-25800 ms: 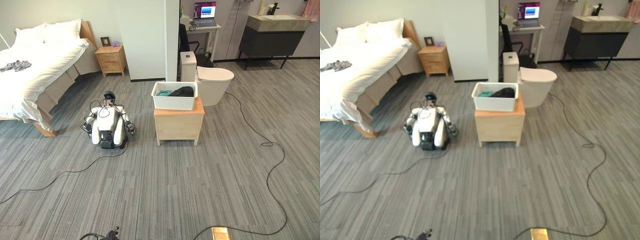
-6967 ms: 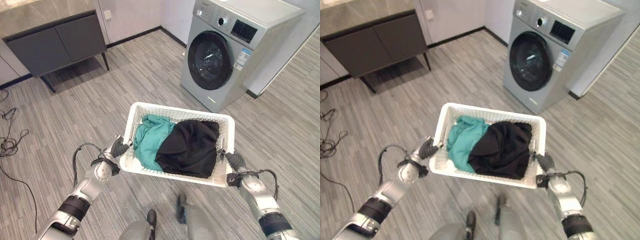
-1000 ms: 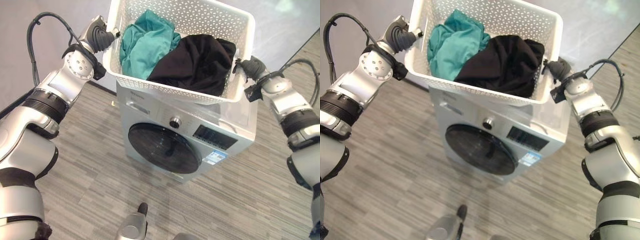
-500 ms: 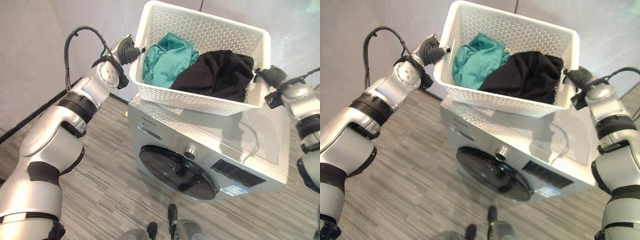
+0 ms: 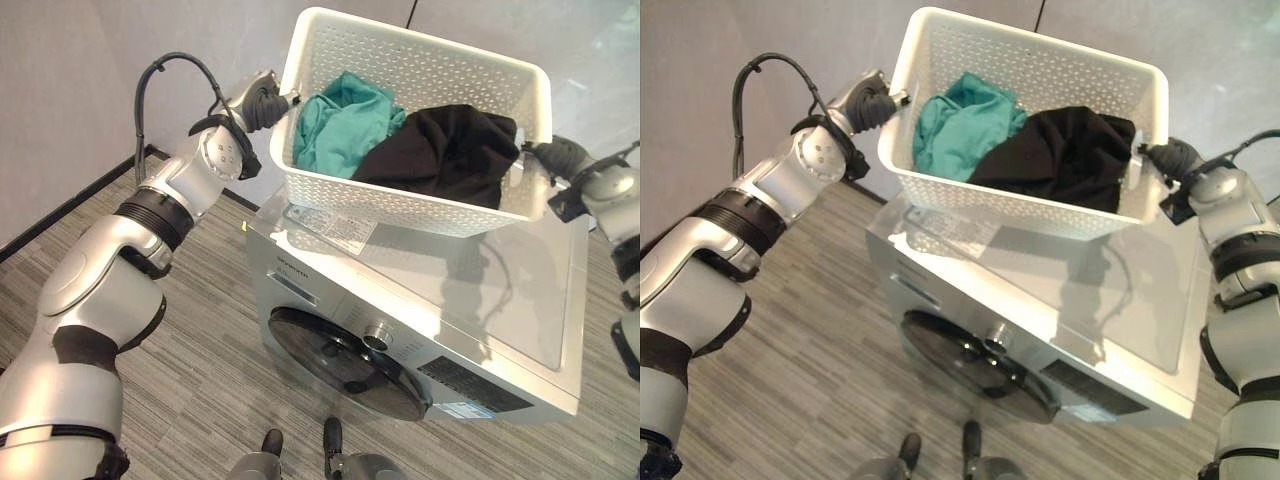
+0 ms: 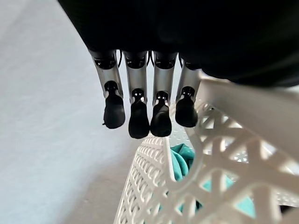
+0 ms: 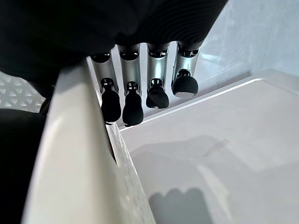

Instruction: Grab the laundry basket,head to the washer,open it,put in the laundry and shut it.

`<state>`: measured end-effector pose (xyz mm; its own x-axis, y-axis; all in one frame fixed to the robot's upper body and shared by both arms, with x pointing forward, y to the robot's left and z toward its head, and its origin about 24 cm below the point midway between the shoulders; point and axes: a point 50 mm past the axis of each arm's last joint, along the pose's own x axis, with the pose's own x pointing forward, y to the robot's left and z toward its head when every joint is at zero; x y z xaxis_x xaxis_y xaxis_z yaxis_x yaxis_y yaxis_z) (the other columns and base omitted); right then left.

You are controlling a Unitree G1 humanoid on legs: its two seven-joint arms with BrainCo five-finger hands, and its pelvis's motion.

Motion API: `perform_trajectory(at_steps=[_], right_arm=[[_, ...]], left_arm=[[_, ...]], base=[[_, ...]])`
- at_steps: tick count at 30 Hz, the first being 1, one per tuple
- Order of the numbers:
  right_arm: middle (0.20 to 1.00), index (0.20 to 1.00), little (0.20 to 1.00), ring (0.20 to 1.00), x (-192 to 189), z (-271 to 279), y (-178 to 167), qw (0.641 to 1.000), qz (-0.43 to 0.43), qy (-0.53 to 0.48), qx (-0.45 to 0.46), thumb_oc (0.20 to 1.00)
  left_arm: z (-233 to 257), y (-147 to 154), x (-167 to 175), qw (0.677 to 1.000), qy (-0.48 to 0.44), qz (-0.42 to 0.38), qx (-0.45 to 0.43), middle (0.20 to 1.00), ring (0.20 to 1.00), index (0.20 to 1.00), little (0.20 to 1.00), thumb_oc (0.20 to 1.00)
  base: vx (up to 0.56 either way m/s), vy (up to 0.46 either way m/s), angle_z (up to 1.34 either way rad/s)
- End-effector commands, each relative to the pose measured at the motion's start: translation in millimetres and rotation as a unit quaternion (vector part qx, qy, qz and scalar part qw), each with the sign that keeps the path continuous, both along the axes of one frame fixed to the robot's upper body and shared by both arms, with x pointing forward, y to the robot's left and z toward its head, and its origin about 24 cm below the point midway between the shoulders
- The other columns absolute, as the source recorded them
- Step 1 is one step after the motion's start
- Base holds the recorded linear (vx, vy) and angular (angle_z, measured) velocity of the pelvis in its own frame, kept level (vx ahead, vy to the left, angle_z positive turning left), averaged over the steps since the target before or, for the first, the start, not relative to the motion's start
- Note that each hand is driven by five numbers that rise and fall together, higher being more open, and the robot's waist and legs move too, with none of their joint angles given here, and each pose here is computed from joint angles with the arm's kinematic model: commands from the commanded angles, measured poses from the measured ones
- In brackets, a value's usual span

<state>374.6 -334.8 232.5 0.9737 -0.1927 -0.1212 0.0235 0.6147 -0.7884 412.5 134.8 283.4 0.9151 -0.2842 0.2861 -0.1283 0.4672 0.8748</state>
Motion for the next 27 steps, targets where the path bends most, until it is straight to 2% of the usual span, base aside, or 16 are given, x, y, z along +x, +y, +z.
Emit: perform_trajectory(at_steps=[1,5,10,14,18,23,27], right_arm=[[0.2,0.2,0.2,0.2,-104,7,-129,0.955,-0.243,0.093,-0.142,0.2],[0.2,0.2,0.2,0.2,-109,5,-128,0.958,-0.217,0.106,-0.156,0.2],[0.2,0.2,0.2,0.2,-115,-3,-132,0.961,-0.215,0.11,-0.136,0.2],[0.2,0.2,0.2,0.2,-122,-3,-136,0.959,-0.219,0.117,-0.135,0.2],[0.2,0.2,0.2,0.2,-131,-8,-146,0.943,-0.253,0.142,-0.162,0.2],[0.2,0.2,0.2,0.2,-115,-18,-135,0.949,-0.234,0.139,-0.158,0.2],[0.203,0.203,0.203,0.203,-96,-24,-116,0.961,-0.184,0.13,-0.16,0.203]], left_arm=[[58,109,-14,0.979,-0.08,0.186,-0.021,0.2,0.2,0.2,0.2,0.2],[61,120,-22,0.979,-0.085,0.185,-0.001,0.2,0.2,0.2,0.2,0.2],[61,115,-29,0.984,-0.1,0.146,-0.007,0.2,0.2,0.2,0.2,0.2],[59,116,-29,0.983,-0.109,0.15,-0.007,0.2,0.2,0.2,0.2,0.2],[63,116,-26,0.977,-0.123,0.176,0.016,0.2,0.2,0.2,0.2,0.2],[57,123,-21,0.972,-0.111,0.208,-0.006,0.2,0.2,0.2,0.2,0.2],[50,126,-17,0.97,-0.098,0.222,-0.026,0.2,0.2,0.2,0.2,0.2]], base=[[-0.03,0.004,-0.14],[-0.01,-0.009,-0.29],[-0.02,-0.026,-0.33],[0.0,-0.04,-0.12],[-0.01,-0.018,0.0],[0.0,-0.004,-0.01],[0.0,-0.001,0.0]])
